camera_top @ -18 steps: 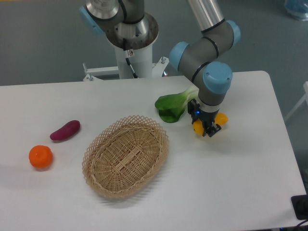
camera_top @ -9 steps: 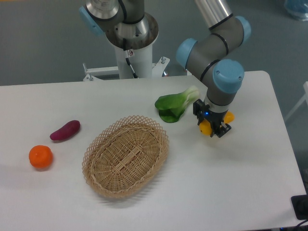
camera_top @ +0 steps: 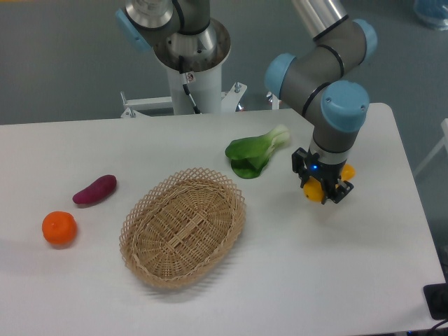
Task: Pick up the mango from the table
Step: 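Lift the grasped mango up off the table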
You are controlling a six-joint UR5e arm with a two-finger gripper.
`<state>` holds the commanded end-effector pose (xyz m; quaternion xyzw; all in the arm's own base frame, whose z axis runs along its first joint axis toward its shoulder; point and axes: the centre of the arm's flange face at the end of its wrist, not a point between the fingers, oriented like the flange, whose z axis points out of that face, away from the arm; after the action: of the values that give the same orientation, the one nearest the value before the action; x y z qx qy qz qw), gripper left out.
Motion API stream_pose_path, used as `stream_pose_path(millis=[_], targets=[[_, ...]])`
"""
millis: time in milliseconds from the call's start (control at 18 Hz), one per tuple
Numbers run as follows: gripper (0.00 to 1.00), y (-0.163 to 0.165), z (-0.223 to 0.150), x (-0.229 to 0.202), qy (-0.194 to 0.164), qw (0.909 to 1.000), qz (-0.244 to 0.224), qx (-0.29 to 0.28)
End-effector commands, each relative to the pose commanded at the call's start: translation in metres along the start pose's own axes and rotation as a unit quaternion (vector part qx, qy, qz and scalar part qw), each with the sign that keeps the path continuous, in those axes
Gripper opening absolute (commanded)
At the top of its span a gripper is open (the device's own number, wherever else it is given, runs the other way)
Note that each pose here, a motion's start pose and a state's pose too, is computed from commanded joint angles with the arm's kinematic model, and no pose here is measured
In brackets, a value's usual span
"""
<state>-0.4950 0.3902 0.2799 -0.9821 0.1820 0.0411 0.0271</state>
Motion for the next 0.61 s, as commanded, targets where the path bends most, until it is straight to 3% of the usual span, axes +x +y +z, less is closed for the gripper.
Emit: stream_pose_path(millis=[167,333,611], targets=[[0.52,0.001,0.000,0.000,-0.001,1.0000,-0.002,0.000],[0.53,-0.002,-0.002,-0.007,-0.008,0.9994,-0.033,0.003],[0.55,-0.006,-0.010,-0.026,-0.025,0.9992,-0.031,0.004]])
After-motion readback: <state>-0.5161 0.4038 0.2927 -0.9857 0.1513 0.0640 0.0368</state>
